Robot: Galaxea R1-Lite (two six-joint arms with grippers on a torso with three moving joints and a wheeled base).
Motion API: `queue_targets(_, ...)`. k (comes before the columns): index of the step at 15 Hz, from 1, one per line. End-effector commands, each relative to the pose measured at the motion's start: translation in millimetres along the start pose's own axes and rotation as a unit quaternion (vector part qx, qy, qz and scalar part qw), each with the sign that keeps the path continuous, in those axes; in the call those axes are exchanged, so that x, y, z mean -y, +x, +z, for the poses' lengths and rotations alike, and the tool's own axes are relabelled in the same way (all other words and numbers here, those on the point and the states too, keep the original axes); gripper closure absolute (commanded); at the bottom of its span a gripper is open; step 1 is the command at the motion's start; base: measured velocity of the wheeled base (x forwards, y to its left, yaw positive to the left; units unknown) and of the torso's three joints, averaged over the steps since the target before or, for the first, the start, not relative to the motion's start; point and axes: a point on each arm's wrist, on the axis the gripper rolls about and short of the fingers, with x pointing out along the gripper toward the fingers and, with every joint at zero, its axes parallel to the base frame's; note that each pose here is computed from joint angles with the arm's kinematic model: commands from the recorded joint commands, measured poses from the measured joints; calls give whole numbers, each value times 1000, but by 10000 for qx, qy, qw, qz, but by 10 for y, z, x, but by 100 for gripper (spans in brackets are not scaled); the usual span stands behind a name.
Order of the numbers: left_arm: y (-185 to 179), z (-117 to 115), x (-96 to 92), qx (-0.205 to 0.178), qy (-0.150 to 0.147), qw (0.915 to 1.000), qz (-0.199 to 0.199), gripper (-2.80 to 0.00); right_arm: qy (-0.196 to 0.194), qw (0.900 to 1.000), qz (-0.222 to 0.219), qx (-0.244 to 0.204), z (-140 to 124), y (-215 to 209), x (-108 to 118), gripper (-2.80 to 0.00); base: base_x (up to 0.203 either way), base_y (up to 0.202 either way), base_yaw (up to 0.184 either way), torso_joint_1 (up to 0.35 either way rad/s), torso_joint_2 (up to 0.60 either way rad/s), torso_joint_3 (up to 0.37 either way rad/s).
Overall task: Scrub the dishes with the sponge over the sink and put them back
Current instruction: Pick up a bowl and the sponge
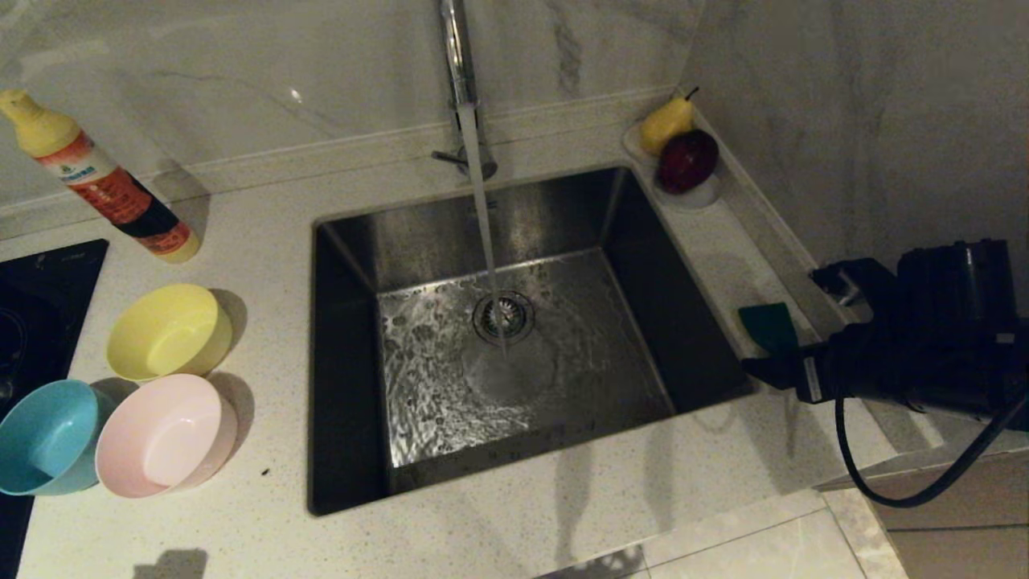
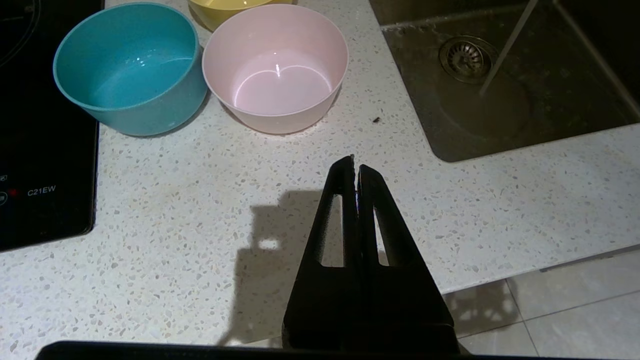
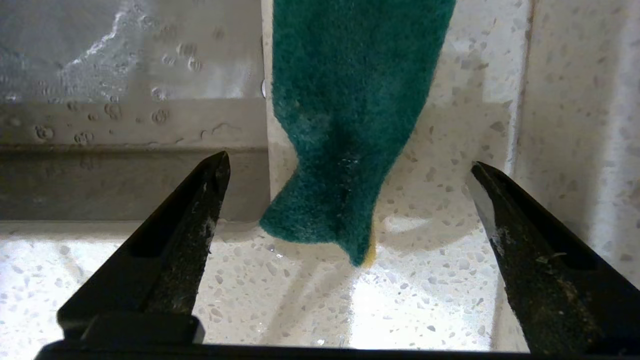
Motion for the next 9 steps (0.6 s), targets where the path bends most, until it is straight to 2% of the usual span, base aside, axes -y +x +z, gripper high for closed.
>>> queue_targets(1,17,-86,1,-143,1,9999,1,0,-4,10000,3,-46,-15,33,-3,-280,0,0,0,0,0,0)
queue_targets(2,17,-86,1,-143,1,9999,1,0,-5,10000,10,-76,-27,47,-5,-280,0,0,0,0,0,0)
queue_targets(3,17,-86,1,-143,1,9999,1,0,-6,10000,10,-89,-31,56,-5,0,0,0,0,0,0,0)
queue_targets(9,17,-86,1,-143,1,9999,1,0,-6,10000,10,-85,-12,125,-7,0,0,0,0,0,0,0)
